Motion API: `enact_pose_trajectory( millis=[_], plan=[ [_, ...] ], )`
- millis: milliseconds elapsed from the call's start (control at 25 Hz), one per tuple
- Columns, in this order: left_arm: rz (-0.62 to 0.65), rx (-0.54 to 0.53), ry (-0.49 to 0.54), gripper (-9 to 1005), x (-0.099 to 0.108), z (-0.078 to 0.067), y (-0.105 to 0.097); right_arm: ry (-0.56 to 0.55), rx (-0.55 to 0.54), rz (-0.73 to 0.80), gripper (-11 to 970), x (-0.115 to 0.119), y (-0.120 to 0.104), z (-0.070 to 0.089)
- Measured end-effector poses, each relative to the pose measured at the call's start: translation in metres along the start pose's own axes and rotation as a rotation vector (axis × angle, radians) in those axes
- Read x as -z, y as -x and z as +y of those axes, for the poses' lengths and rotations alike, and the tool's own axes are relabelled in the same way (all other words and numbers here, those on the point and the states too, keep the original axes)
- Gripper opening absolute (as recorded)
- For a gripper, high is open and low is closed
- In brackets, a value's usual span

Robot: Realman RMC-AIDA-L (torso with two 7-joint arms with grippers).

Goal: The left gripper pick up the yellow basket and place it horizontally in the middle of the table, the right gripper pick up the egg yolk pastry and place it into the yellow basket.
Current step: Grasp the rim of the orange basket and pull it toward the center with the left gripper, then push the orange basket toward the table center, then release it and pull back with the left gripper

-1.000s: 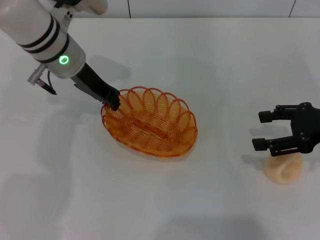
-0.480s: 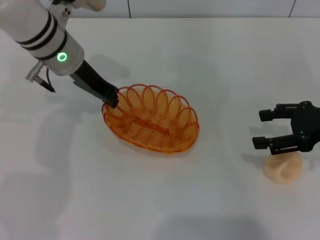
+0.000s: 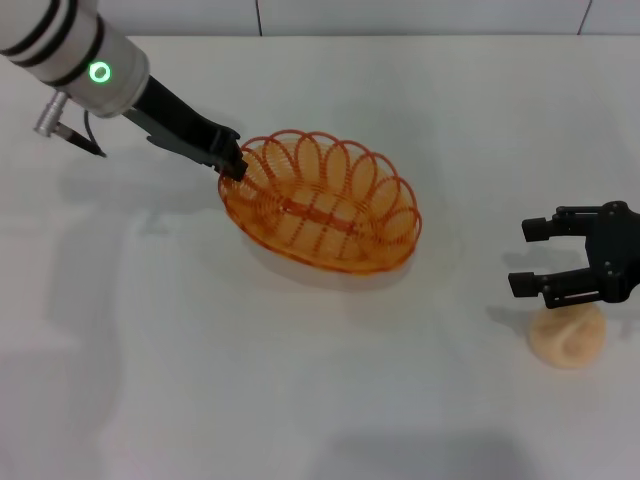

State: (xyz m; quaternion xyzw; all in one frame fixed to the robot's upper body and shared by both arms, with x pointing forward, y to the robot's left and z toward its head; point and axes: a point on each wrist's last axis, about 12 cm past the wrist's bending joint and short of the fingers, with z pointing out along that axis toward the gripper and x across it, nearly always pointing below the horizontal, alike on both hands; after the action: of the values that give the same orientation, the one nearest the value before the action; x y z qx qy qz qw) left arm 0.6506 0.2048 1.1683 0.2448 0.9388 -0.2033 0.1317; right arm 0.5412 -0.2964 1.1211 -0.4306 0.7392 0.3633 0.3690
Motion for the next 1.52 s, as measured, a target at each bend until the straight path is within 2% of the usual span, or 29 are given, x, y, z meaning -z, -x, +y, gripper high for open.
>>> enact_pose_trajectory(
  millis=[240,440,680,1120,1520],
  plan=[
    [0.007,0.114,-0.015,70,0.009,0.006,-0.003,-0.002,0.001,0.000,841,0.000,0.001,0.000],
    [0.027,0.228,-0.015,71,0.006,0.012,-0.014,0.002,0.002,-0.001,842,0.000,0.003,0.000],
    [0.025,0.311,-0.017,72,0.004,0.016,-0.019,0.023,0.005,-0.008,842,-0.001,0.005,0.002],
    [-0.006,0.335,-0.005,75,-0.007,0.021,-0.027,0.053,0.011,-0.012,842,-0.002,0.008,0.005],
    [-0.062,0.312,-0.037,77,-0.017,0.012,-0.021,0.060,0.013,-0.013,841,-0.002,0.008,0.006]
  ],
)
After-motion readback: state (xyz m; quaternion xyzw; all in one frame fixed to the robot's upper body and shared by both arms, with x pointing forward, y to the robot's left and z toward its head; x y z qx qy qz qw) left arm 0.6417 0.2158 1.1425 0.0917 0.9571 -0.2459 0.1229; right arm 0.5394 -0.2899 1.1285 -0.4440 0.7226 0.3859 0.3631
